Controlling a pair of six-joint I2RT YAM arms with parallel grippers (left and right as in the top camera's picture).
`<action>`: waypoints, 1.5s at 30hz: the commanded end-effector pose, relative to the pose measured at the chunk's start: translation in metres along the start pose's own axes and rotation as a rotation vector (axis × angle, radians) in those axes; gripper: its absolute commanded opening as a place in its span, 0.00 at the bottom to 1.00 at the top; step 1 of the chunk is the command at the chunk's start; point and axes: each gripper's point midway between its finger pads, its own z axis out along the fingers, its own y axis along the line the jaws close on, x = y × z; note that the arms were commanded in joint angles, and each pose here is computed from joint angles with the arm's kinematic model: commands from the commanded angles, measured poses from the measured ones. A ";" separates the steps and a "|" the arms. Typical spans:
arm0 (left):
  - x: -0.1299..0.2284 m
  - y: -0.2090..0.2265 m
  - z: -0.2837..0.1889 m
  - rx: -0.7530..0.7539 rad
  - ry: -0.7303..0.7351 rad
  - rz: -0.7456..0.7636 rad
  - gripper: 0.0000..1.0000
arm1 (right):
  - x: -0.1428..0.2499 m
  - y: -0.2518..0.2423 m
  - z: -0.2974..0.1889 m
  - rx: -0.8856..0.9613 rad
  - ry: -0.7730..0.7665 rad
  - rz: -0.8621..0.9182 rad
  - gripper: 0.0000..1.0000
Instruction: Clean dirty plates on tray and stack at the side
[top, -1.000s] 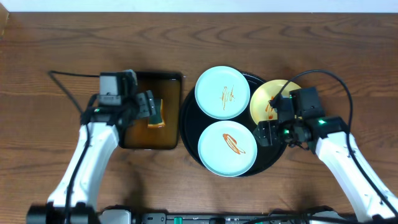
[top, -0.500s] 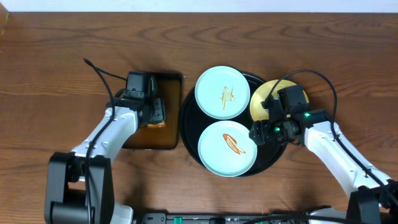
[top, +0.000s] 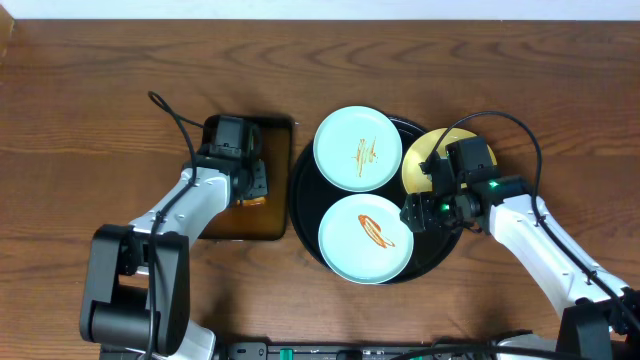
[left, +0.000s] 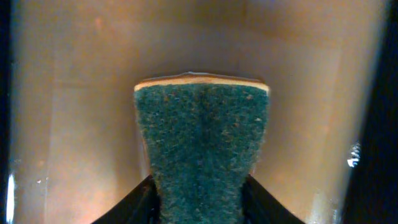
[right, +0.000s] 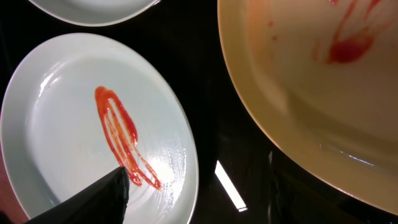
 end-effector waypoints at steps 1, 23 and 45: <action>-0.008 -0.004 0.000 -0.006 -0.015 0.017 0.33 | -0.005 0.003 -0.001 0.000 -0.010 0.000 0.70; -0.006 0.001 -0.018 -0.021 -0.043 0.016 0.07 | 0.003 0.001 0.007 0.001 0.039 0.014 0.44; -0.026 -0.003 -0.079 0.021 -0.189 0.008 0.07 | 0.025 -0.002 0.055 0.035 0.186 0.008 0.19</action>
